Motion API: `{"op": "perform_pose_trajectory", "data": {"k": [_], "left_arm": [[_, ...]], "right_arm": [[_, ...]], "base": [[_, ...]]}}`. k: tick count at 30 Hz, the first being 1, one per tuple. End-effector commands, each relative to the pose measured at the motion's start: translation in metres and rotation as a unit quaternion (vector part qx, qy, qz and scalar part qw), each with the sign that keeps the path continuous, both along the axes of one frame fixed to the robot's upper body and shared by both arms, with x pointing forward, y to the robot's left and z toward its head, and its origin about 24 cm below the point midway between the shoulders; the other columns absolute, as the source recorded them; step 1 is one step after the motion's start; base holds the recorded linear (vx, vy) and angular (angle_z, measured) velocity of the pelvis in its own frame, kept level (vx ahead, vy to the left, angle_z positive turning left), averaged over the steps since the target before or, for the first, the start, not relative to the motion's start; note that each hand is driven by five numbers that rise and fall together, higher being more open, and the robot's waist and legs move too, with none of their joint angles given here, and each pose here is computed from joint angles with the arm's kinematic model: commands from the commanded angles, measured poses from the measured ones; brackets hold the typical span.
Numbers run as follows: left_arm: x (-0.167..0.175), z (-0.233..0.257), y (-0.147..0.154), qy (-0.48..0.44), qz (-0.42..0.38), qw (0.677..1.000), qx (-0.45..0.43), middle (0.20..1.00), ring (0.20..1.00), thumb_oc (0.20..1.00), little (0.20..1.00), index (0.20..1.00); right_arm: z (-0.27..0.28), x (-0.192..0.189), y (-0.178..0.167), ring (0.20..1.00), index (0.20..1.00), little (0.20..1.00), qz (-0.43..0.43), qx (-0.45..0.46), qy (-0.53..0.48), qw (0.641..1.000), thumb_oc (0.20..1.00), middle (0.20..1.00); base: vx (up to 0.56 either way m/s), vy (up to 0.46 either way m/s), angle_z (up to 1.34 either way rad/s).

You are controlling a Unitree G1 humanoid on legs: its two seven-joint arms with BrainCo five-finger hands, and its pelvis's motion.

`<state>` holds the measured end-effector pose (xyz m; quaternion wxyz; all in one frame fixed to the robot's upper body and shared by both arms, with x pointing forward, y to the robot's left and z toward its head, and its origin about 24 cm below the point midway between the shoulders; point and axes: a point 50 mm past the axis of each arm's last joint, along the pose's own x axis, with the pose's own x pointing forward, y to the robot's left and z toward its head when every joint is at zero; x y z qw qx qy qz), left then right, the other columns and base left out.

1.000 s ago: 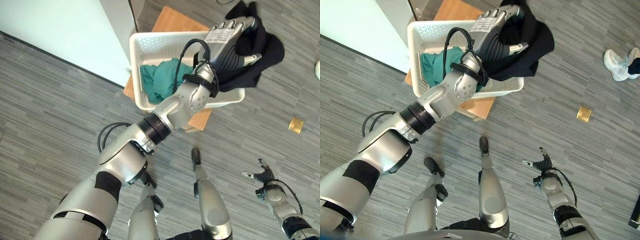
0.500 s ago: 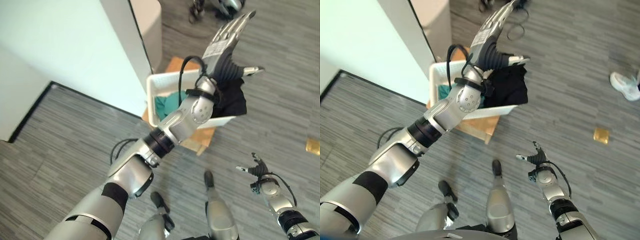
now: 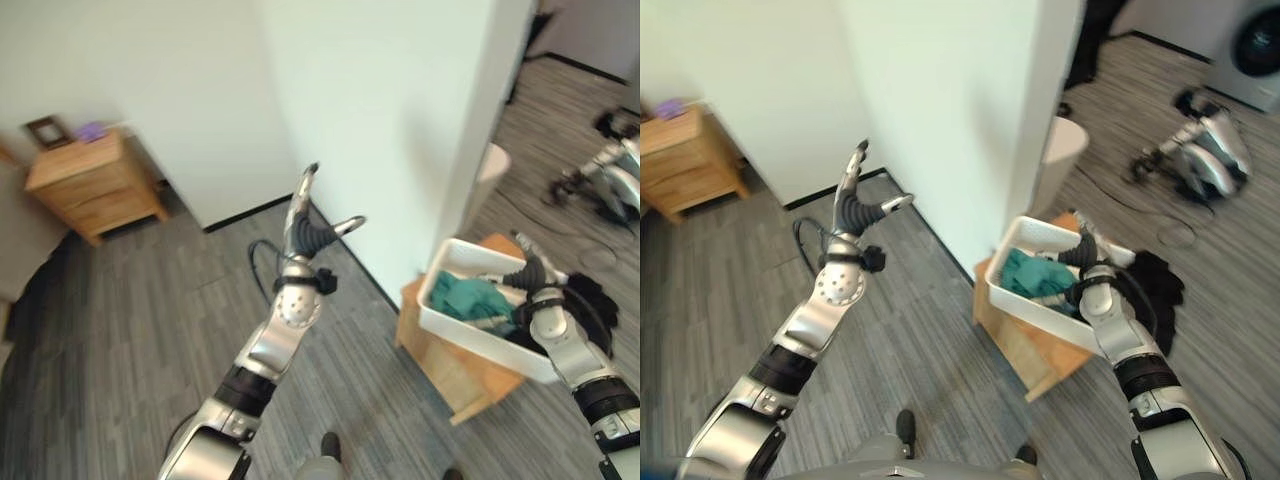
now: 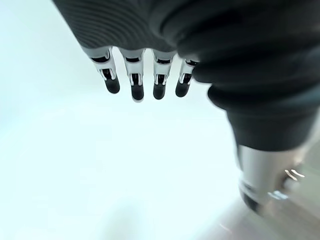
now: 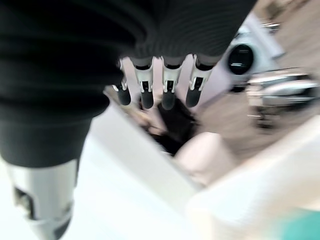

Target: Pick up bed clothes into laundry basket.

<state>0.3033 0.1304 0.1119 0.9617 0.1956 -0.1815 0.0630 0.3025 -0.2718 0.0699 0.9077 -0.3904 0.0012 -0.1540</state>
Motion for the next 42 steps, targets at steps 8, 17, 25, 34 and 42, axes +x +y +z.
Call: {"op": "perform_pose_trajectory", "data": {"k": [8, 17, 25, 34, 42], "left_arm": [[-0.046, -0.044, 0.071, 0.089, 0.017, 0.988, -0.127, 1.000, 1.000, 1.000, 1.000, 1.000], [-0.053, -0.016, 0.080, 0.011, 0.009, 0.988, -0.153, 1.000, 1.000, 1.000, 1.000, 1.000], [-0.046, -0.033, 0.087, 0.051, 0.007, 0.986, -0.156, 1.000, 1.000, 1.000, 1.000, 1.000], [-0.056, -0.057, 0.093, 0.095, 0.035, 0.976, -0.190, 1.000, 1.000, 1.000, 1.000, 1.000], [-0.062, -0.083, 0.081, 0.176, -0.012, 0.972, -0.154, 1.000, 1.000, 1.000, 1.000, 1.000]], "right_arm": [[0.137, 0.010, 0.031, 1.000, 1.000, 1.000, 0.133, 0.090, -0.283, 0.945, 1.000, 1.000], [0.017, -0.047, 0.073, 1.000, 1.000, 1.000, 0.173, 0.212, -0.107, 0.956, 1.000, 1.000], [-0.030, -0.045, 0.078, 1.000, 1.000, 1.000, 0.136, 0.254, -0.011, 0.957, 1.000, 1.000], [-0.031, -0.040, 0.072, 1.000, 1.000, 1.000, 0.121, 0.236, -0.001, 0.964, 1.000, 1.000], [-0.027, -0.044, 0.080, 1.000, 1.000, 1.000, 0.141, 0.254, -0.013, 0.957, 1.000, 1.000]], "base": [[0.12, 0.134, 1.67], [0.18, 0.040, 1.85], [0.30, -0.240, 2.45], [-0.03, -0.083, 1.35], [0.06, 0.103, 0.55]]}}
